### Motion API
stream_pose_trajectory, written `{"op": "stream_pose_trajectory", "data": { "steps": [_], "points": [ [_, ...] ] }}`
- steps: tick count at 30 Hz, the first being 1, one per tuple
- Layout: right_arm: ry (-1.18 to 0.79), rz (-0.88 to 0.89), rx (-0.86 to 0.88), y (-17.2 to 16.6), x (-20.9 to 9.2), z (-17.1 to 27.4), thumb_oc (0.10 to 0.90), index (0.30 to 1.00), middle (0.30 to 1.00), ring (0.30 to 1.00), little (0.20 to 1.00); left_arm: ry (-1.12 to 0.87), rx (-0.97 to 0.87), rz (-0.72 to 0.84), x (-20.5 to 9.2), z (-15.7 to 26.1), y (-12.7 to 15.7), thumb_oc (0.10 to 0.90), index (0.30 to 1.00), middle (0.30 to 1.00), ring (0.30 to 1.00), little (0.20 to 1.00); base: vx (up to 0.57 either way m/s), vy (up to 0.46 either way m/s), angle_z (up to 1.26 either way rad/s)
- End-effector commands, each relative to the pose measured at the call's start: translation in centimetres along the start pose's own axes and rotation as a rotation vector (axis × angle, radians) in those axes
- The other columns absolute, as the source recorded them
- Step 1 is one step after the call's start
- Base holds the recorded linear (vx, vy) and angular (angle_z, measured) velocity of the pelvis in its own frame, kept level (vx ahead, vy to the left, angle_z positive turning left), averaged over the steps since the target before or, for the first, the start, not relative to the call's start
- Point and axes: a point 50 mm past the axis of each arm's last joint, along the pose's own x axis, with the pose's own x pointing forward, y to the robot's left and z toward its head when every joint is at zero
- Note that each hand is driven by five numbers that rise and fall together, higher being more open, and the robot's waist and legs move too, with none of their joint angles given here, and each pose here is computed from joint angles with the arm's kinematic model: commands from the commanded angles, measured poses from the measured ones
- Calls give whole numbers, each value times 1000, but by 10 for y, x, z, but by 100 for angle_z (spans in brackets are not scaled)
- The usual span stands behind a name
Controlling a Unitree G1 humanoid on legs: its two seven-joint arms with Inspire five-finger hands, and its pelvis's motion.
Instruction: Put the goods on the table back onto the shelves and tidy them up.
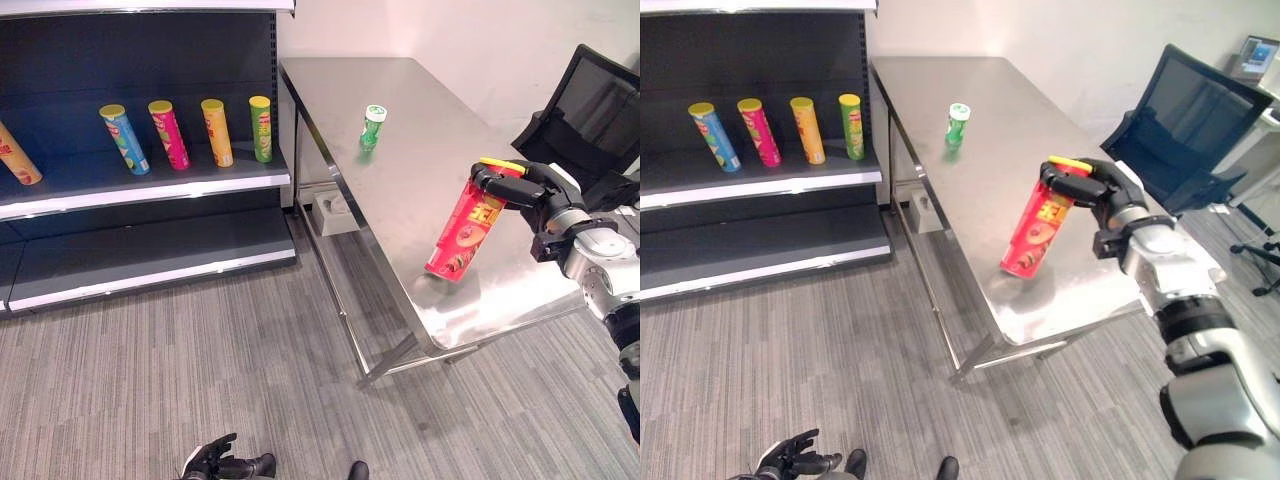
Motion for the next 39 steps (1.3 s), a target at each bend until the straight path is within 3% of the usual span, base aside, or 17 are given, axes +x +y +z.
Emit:
{"op": "stream_pose_trajectory", "data": {
  "steps": [1,4,6,10,19,22,30,39],
  "points": [
    [-370,-71,51,-12,-2,83,400,300,300,300,300,14,48,14,-1,-3,7,800,900,900,900,900,-40,73,2],
    [-481,-65,110,-6,-11,95,400,300,300,300,300,2,44,18,-1,0,8,800,900,900,900,900,-51,123,-6],
    [-741,-104,145,3,-32,133,400,300,300,300,300,-23,30,32,-2,3,10,800,900,900,900,900,-100,224,-17],
    [-872,-136,113,11,-47,149,400,300,300,300,300,-42,25,51,-2,7,15,800,900,900,900,900,-76,55,9],
    [-1100,-262,-250,18,-90,178,400,300,300,300,300,3,-13,64,-9,-14,14,800,900,900,900,900,-51,-142,88],
    [-1107,-345,-427,7,-103,182,400,300,300,300,300,-47,-19,70,-5,3,14,800,900,900,900,900,-218,8,164],
    [-1023,-407,-533,-7,-110,164,400,300,300,300,300,-79,-13,128,-9,8,31,800,900,900,900,900,36,359,69],
    [-849,-506,-599,-25,-114,124,400,300,300,300,300,-41,144,147,-12,8,52,800,900,900,900,900,201,620,55]
  ]
}}
